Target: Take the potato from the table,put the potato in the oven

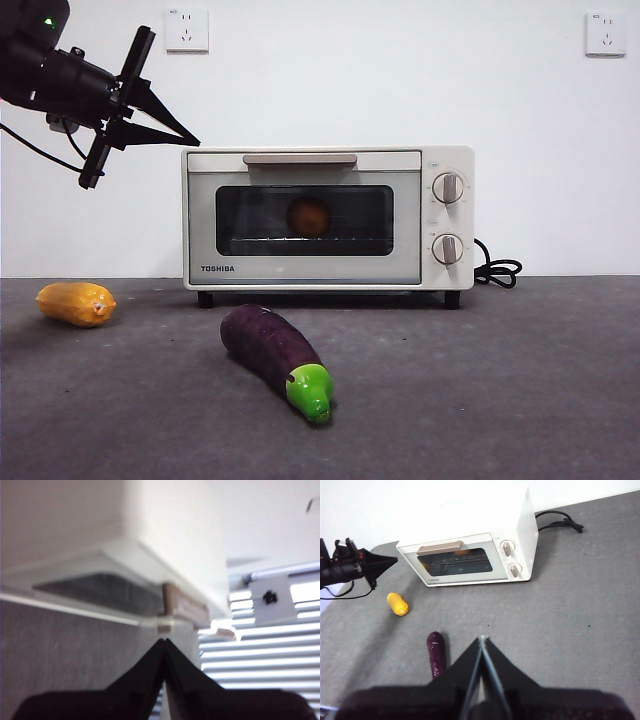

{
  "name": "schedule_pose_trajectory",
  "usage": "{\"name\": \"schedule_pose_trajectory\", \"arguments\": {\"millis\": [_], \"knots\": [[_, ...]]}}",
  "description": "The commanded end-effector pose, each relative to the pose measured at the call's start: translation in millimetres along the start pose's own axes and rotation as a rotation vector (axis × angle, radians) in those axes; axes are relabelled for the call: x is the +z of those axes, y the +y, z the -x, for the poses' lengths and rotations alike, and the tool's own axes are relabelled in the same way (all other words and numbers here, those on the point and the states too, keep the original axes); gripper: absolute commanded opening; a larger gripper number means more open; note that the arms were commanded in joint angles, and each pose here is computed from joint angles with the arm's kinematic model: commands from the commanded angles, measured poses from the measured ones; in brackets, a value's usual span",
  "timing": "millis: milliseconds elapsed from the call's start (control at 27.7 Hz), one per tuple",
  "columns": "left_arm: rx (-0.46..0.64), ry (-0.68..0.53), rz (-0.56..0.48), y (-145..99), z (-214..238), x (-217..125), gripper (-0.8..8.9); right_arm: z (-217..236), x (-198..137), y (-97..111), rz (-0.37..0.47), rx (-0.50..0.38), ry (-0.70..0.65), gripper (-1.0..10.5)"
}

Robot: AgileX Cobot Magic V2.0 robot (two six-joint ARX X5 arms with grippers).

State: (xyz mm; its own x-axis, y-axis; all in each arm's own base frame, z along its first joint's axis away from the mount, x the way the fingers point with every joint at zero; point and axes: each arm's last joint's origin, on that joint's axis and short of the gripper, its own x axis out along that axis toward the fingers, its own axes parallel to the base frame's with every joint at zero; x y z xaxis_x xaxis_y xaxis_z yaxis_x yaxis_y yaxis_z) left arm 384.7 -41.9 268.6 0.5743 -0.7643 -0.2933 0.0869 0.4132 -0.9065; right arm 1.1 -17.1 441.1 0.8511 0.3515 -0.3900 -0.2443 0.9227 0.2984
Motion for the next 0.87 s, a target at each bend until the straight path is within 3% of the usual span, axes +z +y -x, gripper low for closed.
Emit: {"name": "schedule_pose_trajectory", "arguments": {"millis": [36,217,361,614,758,867], "knots": [[0.014,0.04,-0.195,-17.6,7.4,-12.4,-0.06,-3.8,-3.6,-1.0,0.028,-0.04,0.016,0.0],[0.145,0.097,-0.441,-50.1,32.7,-44.9,-0.06,-5.0,-3.6,-1.0,0.03,-0.056,0.011,0.0],[0.229,0.048,-0.597,-88.5,66.7,-72.2,-0.06,-4.9,-3.3,-1.3,0.03,-0.07,0.003,0.0],[0.073,-0.132,-0.782,-157.7,146.6,-124.1,-0.05,-5.5,-3.0,-1.1,0.031,-0.079,0.0,0.0],[0.035,-0.183,-0.835,-173.0,182.3,-153.2,-0.04,-5.5,-2.8,-1.4,0.032,-0.09,-0.006,0.0],[-0.001,-0.154,-0.84,-175.5,202.3,-173.0,-0.04,-5.5,-2.8,-1.5,0.032,-0.09,-0.006,0.0]]}}
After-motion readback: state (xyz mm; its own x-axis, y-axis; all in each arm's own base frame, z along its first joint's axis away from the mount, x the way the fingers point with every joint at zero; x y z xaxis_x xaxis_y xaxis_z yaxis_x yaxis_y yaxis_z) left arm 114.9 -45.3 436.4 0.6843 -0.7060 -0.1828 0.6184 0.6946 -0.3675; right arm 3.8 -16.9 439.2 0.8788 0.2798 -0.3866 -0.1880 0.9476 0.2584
